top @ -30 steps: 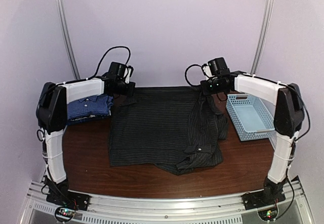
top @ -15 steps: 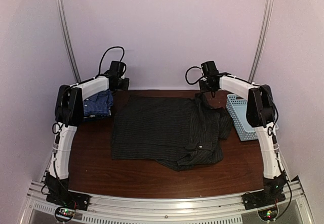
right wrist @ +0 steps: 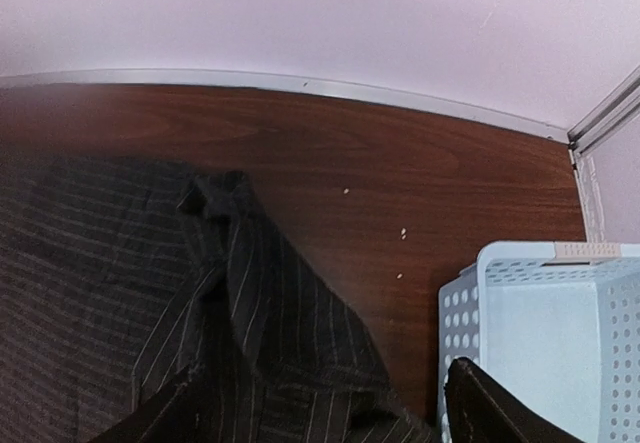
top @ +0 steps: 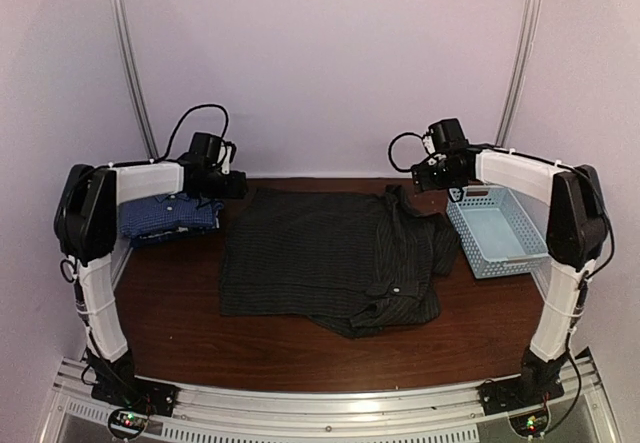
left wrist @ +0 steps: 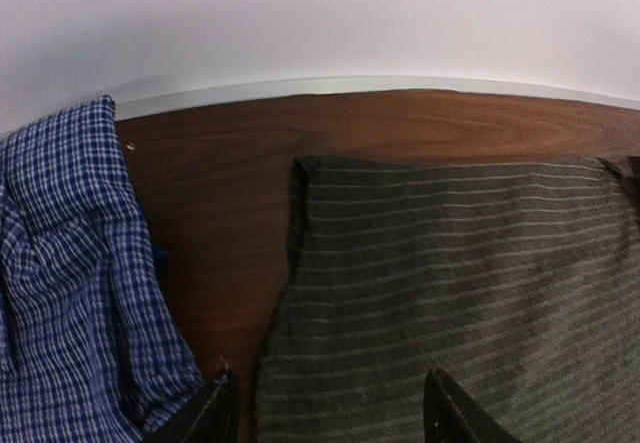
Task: Fold and stack the long sleeve shirts
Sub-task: Flatten out the crumpled shirt at the center of the board, then adjust the flattened shirt at the center of the board.
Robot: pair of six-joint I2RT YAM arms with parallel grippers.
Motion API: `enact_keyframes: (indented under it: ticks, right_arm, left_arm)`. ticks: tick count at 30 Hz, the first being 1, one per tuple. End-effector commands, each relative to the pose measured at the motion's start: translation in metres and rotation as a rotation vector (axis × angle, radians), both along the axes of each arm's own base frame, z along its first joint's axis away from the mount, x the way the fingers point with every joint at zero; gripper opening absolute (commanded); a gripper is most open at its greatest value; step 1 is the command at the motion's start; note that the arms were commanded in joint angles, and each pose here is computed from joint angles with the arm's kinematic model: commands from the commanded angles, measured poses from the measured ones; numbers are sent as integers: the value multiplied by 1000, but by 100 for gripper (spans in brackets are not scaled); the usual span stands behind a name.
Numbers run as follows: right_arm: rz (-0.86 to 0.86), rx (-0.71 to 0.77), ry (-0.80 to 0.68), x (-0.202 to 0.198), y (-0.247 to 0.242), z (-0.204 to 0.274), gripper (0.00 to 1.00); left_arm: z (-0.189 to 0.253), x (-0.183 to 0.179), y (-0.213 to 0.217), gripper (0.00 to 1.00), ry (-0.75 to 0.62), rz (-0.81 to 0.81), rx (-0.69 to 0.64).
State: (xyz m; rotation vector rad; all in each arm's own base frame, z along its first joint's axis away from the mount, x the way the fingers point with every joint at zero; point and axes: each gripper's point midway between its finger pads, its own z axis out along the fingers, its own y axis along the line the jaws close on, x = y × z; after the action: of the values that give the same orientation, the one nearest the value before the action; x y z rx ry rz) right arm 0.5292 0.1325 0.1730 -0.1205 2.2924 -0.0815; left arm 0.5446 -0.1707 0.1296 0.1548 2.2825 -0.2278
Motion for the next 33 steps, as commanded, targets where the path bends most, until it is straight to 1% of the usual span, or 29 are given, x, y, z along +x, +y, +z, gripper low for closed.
enact_keyframes:
  ticks: [1, 3, 5, 10, 13, 20, 26, 33]
  right_arm:
    - [111, 185, 1, -45, 28, 0, 77]
    - [122, 209, 30, -59, 31, -14, 74]
    - [133, 225, 67, -68, 33, -32, 72]
    - [167, 274, 158, -75, 46, -73, 70]
    - [166, 292, 171, -68, 50, -86, 69]
    - [158, 366, 197, -29, 52, -108, 69]
    - [108, 428, 132, 14, 36, -104, 69]
    - [37, 518, 48, 63, 6, -89, 70]
  left_arm:
    - [46, -44, -47, 64, -121, -179, -282]
    - [35, -67, -54, 64, -110, -223, -340]
    - [23, -82, -59, 64, -97, -254, -369]
    - [-13, -103, -77, 64, -46, -320, -370]
    - [-30, -111, -89, 64, -19, -346, -363]
    - [-72, -134, -103, 63, 66, -357, -337]
    - [-106, -149, -83, 63, 155, -263, -281]
    - [-146, -187, -59, 60, 269, -187, -256]
